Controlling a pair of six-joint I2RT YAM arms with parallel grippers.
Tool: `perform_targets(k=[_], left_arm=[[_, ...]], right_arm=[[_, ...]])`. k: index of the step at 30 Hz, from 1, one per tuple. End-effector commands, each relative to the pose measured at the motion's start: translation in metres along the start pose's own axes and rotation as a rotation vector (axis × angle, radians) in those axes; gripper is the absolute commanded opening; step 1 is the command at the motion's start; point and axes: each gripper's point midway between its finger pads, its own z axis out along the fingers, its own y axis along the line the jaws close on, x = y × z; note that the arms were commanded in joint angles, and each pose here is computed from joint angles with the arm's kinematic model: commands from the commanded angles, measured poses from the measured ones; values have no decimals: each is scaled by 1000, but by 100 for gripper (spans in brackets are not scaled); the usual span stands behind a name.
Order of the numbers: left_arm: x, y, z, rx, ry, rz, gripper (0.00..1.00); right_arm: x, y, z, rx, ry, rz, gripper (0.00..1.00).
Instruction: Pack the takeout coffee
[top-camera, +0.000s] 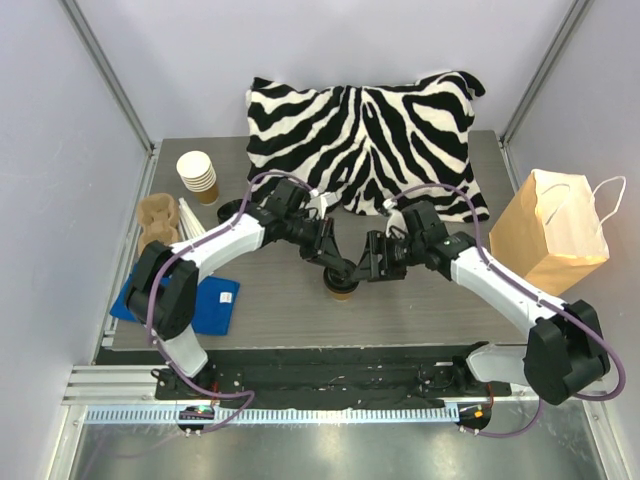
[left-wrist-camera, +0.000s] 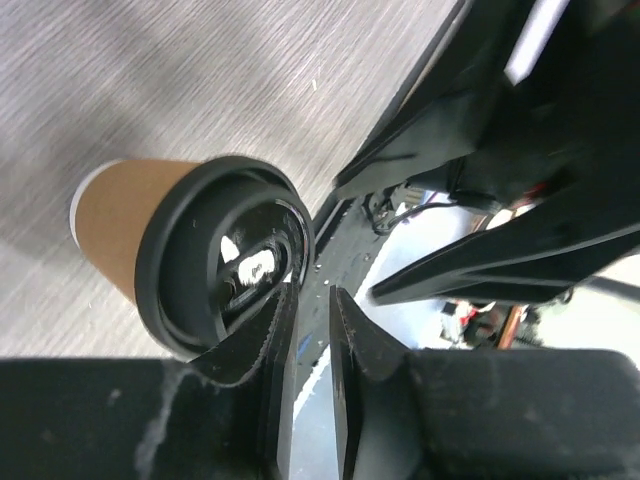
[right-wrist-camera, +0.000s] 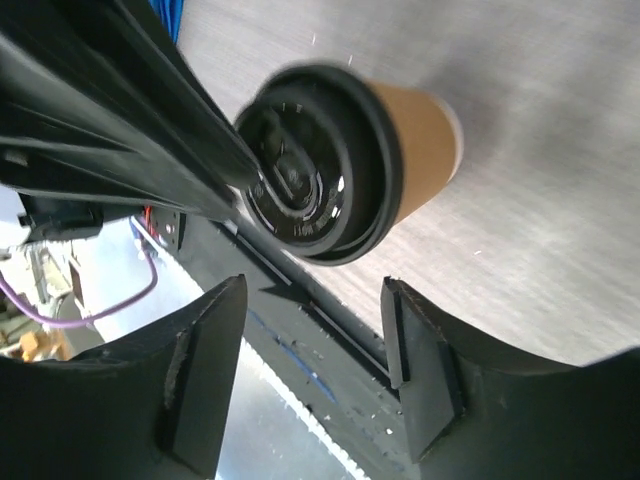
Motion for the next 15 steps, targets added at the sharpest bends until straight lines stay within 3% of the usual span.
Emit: perform_targets(k=[1,10,15], left_arm=[[-6,-9,-19,32,-70,-20,23],[11,18,-31,20,-97,-135,24],[-3,25,-38,26,-132,-158,23]], right_arm=[[15,15,11,-47,23,0,66],[21,-1,36,-3,52,48,66],[9,-6,48,17,20,99,65]])
